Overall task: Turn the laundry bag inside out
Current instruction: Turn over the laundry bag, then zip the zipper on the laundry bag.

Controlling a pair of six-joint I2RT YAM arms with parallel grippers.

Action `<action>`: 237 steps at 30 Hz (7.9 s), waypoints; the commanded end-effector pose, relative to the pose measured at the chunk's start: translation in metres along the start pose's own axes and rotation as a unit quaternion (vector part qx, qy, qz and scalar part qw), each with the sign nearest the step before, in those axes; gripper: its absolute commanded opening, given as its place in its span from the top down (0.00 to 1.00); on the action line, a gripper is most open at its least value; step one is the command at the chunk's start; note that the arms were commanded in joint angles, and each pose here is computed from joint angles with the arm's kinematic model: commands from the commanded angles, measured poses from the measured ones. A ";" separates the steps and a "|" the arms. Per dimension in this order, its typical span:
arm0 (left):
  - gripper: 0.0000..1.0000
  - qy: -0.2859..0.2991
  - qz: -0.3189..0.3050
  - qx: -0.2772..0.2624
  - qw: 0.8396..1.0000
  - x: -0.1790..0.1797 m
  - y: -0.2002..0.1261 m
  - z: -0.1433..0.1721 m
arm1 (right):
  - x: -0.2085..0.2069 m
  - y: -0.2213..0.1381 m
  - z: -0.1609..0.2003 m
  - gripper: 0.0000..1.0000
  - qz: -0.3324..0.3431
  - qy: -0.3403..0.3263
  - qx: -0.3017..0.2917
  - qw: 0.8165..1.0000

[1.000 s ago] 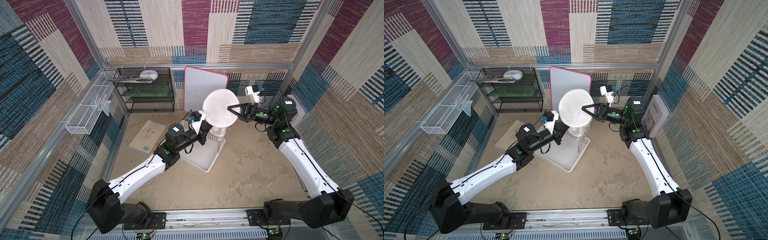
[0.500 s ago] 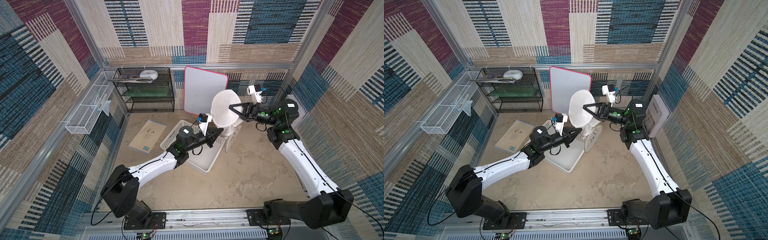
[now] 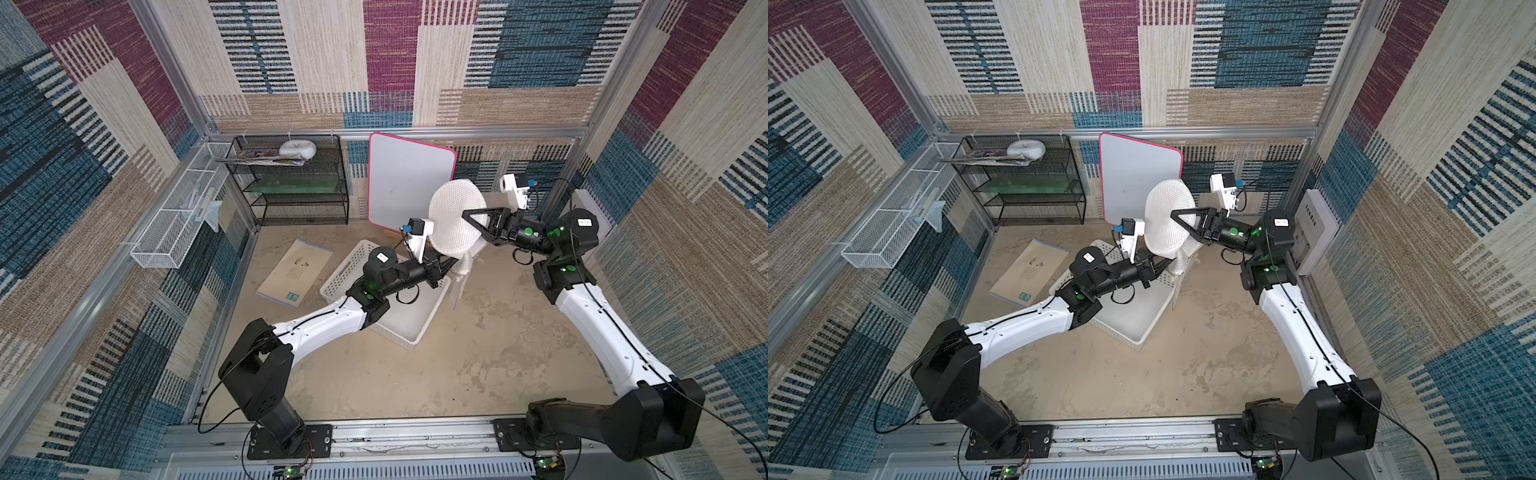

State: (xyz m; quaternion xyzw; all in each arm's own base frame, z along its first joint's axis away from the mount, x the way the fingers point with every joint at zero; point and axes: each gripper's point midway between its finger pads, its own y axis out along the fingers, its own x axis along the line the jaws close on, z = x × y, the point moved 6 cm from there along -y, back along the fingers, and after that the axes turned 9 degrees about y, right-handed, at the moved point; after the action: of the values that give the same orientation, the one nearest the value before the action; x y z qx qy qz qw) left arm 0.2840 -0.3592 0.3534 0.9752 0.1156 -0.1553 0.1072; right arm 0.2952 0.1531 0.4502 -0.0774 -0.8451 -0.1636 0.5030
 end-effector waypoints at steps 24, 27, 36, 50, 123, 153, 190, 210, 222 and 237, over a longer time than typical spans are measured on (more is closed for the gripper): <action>0.11 0.217 -0.228 0.093 0.945 0.001 -0.095 -0.003 | -0.012 -0.018 -0.015 1.00 0.113 -0.051 -0.048 0.991; 0.13 0.236 -0.241 0.106 0.935 -0.005 -0.113 -0.006 | -0.016 -0.018 -0.016 1.00 0.114 -0.045 -0.046 0.991; 0.49 0.459 -0.198 0.128 0.857 -0.048 -0.106 -0.055 | -0.046 -0.002 -0.004 1.00 0.128 0.050 -0.013 0.990; 0.20 0.631 -0.148 0.287 0.705 -0.036 -0.088 -0.031 | -0.056 0.045 0.024 1.00 0.093 0.102 0.039 0.990; 0.99 0.312 -0.187 0.183 0.913 -0.015 -0.146 -0.109 | -0.045 -0.016 0.106 1.00 0.128 -0.753 -0.039 0.645; 0.05 0.150 -0.226 0.124 0.955 -0.058 -0.155 -0.070 | -0.029 0.057 0.050 1.00 0.285 -0.358 -0.035 0.888; 0.51 0.249 -0.290 0.185 0.905 -0.018 -0.120 -0.045 | -0.007 0.106 0.076 1.00 0.219 -0.324 0.010 0.920; 1.00 0.290 -0.267 0.240 0.887 -0.024 -0.135 -0.050 | -0.033 0.057 0.051 0.59 0.331 -0.289 -0.061 0.896; 1.00 0.170 -0.237 0.306 0.906 -0.001 -0.140 -0.039 | -0.021 0.014 0.084 0.44 0.246 -0.504 0.008 0.828; 1.00 0.102 -0.156 0.303 0.935 -0.016 -0.126 -0.035 | -0.003 0.043 0.132 0.45 0.069 -0.753 0.031 0.653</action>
State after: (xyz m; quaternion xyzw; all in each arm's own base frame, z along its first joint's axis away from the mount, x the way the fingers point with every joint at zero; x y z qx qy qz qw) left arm 0.2508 -0.2293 0.3657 0.9318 0.2508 -0.0889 -0.2470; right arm 0.2040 0.2353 0.3859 -0.2324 -0.9443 0.0276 -0.2314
